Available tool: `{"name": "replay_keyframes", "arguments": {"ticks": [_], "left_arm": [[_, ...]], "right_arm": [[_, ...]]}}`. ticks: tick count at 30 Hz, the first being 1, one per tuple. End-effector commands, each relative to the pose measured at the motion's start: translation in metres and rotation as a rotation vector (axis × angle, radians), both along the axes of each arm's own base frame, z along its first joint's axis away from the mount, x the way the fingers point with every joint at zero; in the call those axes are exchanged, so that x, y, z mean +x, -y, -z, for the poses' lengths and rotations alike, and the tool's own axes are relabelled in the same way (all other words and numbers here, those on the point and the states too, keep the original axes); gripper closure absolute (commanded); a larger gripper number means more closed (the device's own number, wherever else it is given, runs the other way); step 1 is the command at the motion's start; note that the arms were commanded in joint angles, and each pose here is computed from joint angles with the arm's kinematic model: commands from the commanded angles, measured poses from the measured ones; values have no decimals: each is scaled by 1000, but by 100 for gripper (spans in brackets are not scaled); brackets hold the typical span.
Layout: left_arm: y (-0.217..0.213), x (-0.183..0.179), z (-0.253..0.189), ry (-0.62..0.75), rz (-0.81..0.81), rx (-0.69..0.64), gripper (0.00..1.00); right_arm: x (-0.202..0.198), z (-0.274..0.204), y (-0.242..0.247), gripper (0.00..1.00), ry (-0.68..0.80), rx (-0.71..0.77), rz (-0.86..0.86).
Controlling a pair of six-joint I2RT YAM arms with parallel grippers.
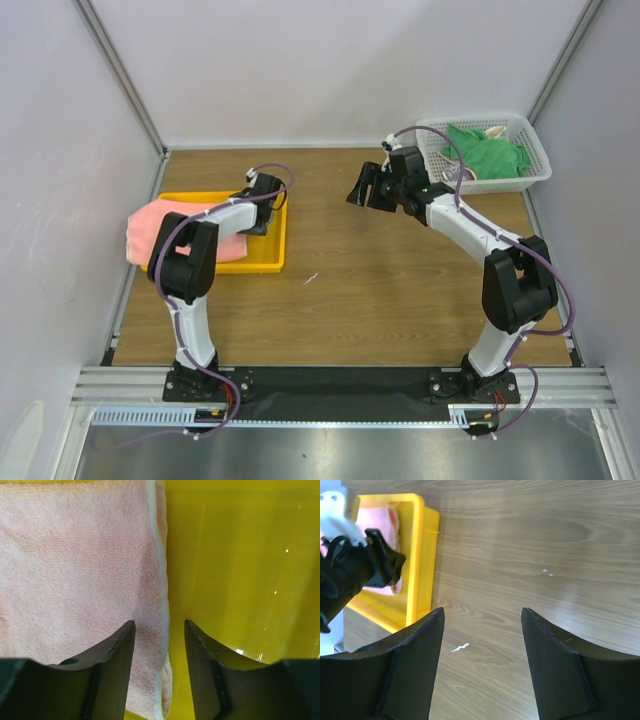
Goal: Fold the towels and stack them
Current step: Neatly place the folded towel into the bin
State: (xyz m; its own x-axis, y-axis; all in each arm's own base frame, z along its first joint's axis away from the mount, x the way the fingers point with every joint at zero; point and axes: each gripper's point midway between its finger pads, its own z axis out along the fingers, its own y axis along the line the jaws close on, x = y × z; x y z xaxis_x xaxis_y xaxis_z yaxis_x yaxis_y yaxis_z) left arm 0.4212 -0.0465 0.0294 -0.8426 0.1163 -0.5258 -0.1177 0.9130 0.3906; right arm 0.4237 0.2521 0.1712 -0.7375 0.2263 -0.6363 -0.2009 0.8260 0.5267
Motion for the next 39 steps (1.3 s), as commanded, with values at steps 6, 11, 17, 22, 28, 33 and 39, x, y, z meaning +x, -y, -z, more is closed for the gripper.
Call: {"name": "replay_keyframes", "arguments": {"ticks": [6, 11, 17, 22, 28, 33, 39], "left_arm": [[-1, -1, 13, -46, 16, -161, 81], [5, 0, 7, -21, 62, -235, 100], [35, 6, -14, 34, 135, -395, 100], [53, 2, -27, 58, 161, -487, 100], [73, -3, -38, 85, 188, -552, 100], [83, -4, -33, 67, 196, -583, 100], [88, -6, -27, 48, 196, -588, 100]], "right_arm": [[2, -9, -27, 31, 35, 52, -51], [0, 0, -39, 32, 9, 59, -74], [-2, 10, -51, 32, -12, 59, -96], [-2, 17, -52, 31, -26, 55, -95], [-3, 21, -53, 32, -36, 53, -99], [-4, 23, -52, 32, -40, 46, -99], [-5, 24, -51, 31, -42, 38, -94]]}}
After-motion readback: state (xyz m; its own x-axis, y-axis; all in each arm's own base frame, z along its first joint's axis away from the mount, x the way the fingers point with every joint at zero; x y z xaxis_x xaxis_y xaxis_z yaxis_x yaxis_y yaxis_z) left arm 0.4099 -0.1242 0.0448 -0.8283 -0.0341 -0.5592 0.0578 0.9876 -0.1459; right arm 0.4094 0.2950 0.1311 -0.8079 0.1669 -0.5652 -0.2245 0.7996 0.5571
